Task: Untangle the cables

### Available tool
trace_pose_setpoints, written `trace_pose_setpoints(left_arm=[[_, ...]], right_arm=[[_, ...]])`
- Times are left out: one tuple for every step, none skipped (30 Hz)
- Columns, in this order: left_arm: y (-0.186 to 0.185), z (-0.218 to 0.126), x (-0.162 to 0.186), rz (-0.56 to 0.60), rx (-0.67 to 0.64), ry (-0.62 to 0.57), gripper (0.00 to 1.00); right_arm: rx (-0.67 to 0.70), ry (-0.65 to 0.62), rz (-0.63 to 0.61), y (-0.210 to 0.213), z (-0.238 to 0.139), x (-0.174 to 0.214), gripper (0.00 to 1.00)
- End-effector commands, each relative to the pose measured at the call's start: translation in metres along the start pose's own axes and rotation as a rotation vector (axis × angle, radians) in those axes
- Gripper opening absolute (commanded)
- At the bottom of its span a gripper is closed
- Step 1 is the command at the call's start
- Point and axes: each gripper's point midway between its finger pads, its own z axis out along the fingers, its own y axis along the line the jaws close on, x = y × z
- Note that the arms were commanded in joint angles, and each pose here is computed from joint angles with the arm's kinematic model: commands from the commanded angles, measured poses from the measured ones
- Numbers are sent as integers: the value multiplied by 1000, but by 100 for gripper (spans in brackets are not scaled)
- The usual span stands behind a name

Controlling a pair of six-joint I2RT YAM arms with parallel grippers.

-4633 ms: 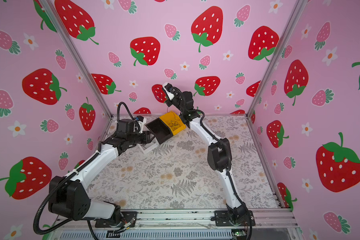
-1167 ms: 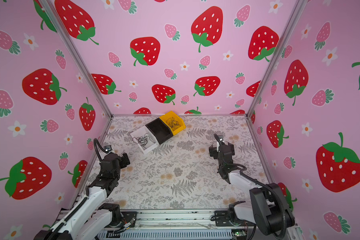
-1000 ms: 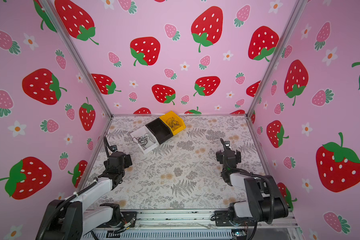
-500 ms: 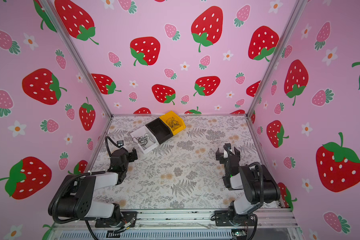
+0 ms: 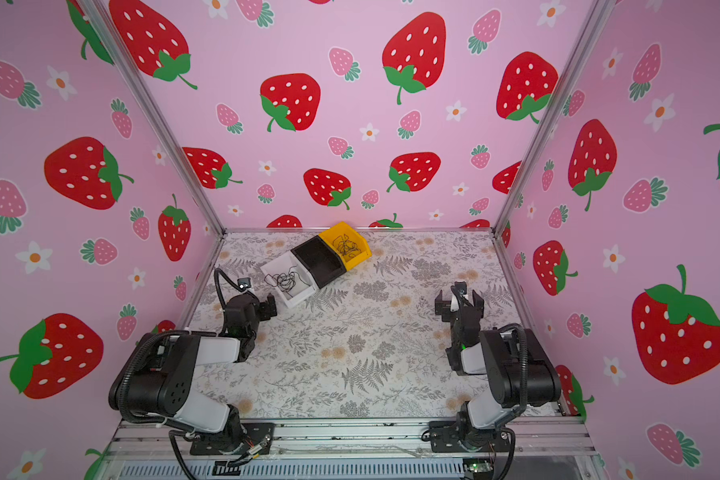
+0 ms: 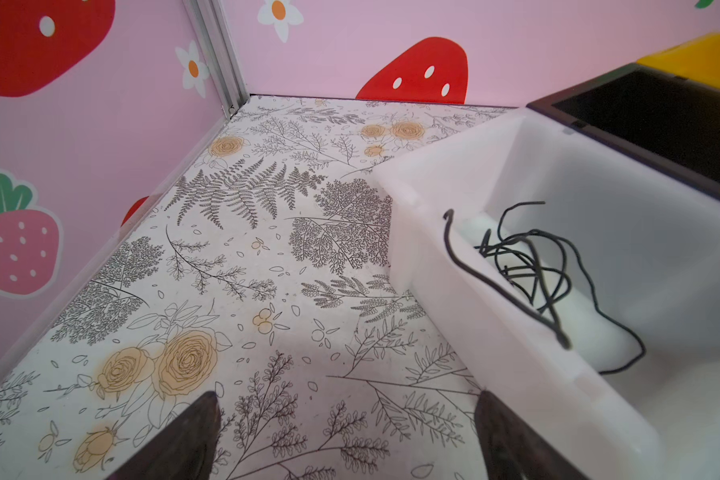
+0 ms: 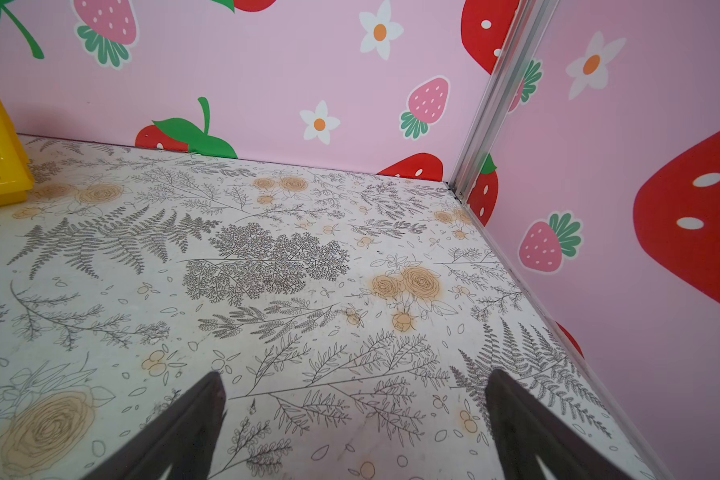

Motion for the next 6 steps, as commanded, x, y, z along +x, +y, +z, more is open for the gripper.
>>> trace_pose_setpoints(left_arm=[[0, 3, -13, -9, -1, -33, 96], [0, 3, -14, -11, -1, -34, 96], [0, 3, -14, -10, -1, -34, 96], [0, 3, -13, -9, -1, -32, 96], [0, 3, -14, -10, -1, -33, 96], [0, 3, -14, -10, -1, -34, 96]], right_arm=[[14, -11, 21, -3, 6, -6, 99], [13, -10, 22, -4, 7, -6, 99], [12, -8, 22, -3, 7, -5, 99], [14, -9, 23, -4, 6, -5, 99], [12, -11, 23, -4, 6, -6, 99], [11, -13, 24, -3, 6, -6, 99]])
